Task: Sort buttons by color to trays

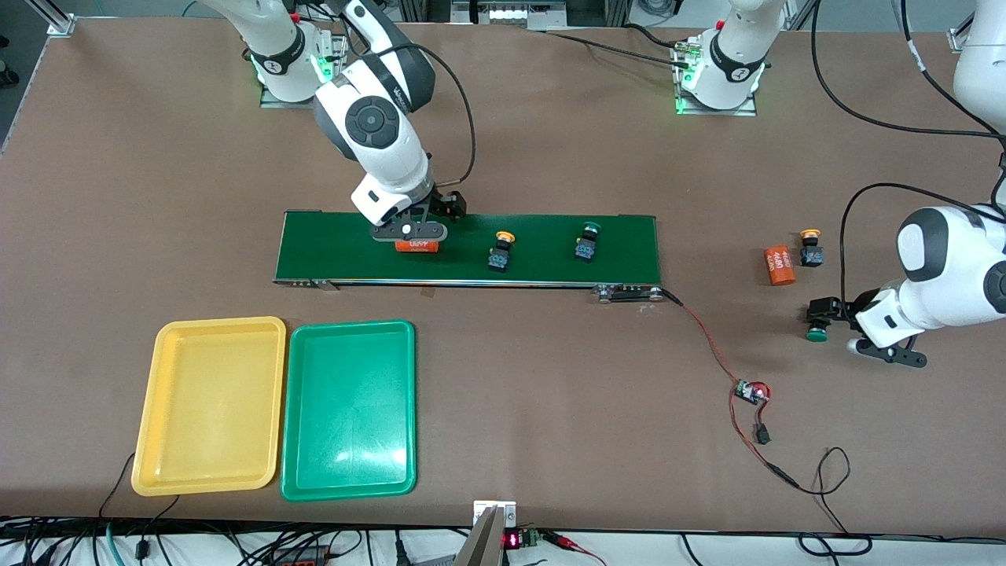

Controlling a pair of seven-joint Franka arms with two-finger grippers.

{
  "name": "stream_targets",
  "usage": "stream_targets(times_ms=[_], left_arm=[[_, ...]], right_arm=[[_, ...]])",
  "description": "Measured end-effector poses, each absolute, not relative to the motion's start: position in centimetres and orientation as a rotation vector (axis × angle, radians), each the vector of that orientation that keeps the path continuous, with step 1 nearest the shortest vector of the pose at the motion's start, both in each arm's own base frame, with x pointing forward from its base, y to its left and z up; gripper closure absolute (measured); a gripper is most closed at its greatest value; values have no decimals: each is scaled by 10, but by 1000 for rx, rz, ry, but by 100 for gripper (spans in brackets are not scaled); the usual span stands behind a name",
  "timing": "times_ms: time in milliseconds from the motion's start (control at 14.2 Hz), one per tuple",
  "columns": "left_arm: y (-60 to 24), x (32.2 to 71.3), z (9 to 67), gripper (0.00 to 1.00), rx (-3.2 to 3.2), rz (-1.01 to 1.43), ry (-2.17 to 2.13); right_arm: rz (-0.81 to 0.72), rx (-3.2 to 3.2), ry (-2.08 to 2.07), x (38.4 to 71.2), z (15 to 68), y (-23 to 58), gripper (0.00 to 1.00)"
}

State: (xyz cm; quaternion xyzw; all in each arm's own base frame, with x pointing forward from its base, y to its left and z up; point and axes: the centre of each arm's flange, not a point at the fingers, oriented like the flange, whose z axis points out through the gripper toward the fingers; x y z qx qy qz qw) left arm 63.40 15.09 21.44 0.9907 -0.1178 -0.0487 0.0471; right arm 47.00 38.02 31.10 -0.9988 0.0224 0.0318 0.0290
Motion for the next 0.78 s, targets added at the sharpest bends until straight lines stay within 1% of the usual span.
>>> stream_targets(times_ms=[494,776], left_arm=[[167,639,189,0,3011,-47,-354],[175,634,174,0,2996,-56,-345]], right_arm=[[98,-3074,128,475,309,386,0],[100,-3070,195,477,308,386,0]])
